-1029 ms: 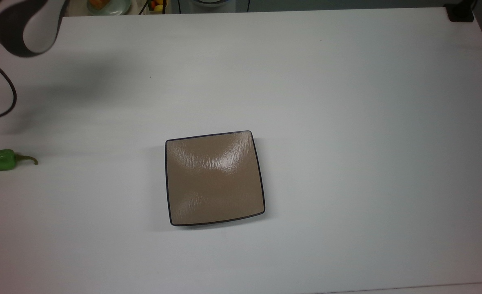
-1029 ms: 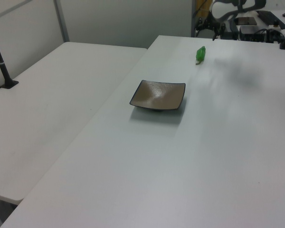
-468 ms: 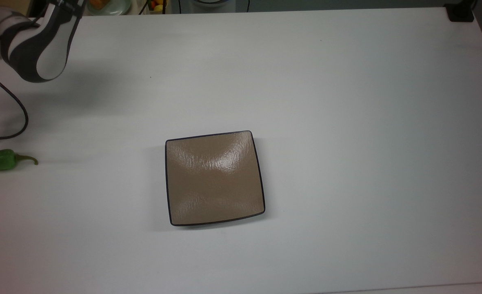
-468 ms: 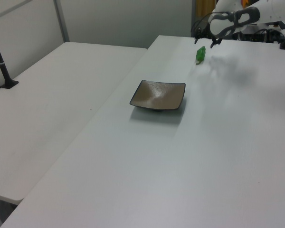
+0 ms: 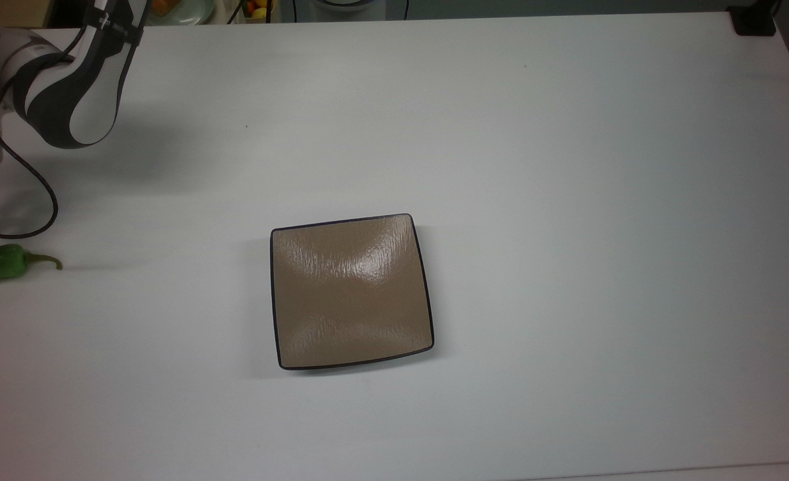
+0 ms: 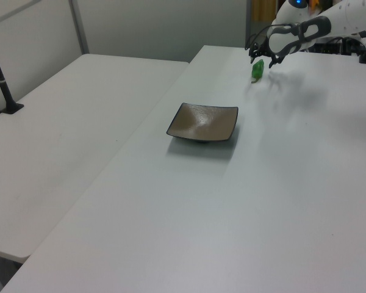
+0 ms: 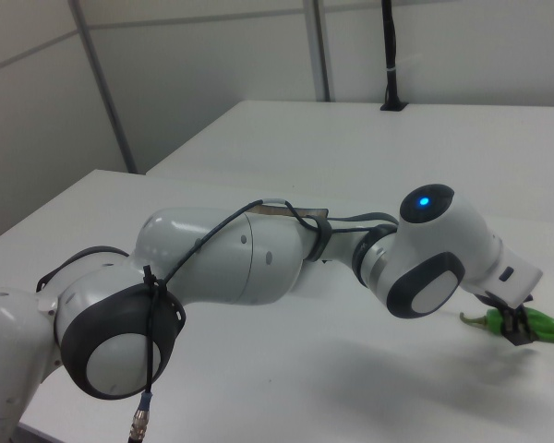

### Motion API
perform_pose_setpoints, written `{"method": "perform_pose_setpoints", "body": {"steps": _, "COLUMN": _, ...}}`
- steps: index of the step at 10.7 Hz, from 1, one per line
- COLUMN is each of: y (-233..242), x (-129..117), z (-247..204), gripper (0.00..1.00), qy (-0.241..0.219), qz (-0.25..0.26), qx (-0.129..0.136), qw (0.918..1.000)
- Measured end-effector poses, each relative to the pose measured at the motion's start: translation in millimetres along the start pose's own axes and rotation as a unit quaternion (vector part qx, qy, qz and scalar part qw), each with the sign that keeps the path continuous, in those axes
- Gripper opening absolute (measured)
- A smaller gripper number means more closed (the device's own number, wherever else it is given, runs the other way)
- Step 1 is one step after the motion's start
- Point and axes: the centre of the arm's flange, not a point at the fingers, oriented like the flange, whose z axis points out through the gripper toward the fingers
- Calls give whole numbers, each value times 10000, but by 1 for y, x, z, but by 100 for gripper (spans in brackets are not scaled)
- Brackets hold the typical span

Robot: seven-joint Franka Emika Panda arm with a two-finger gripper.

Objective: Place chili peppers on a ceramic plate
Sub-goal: 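Lower the open gripper over the green chili pepper and close on it, then lift the grasped chili pepper up off the table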

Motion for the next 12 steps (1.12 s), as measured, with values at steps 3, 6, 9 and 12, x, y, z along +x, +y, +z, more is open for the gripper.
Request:
{"method": "perform_pose_setpoints", "body": {"steps": 3, "y": 0, "x": 0, "z": 0, "gripper": 52, "qy": 0, "qz": -55, "qx": -1, "qw": 10000}}
{"method": "perform_pose_setpoints", "body": {"steps": 6, "y": 0, "x": 0, "z": 0, "gripper": 41, "qy": 1, "qz": -105, "qx": -1, "qw": 9999}}
{"method": "perform_pose_setpoints", "body": {"steps": 9, "y": 0, "x": 0, "z": 0, "gripper": 39, "qy": 1, "qz": -151, "qx": -1, "qw": 9999}}
{"method": "perform_pose_setpoints", "body": {"steps": 12, "y": 0, "x": 0, "z": 0, "gripper": 39, "qy": 0, "qz": -162, "qx": -2, "qw": 9999}}
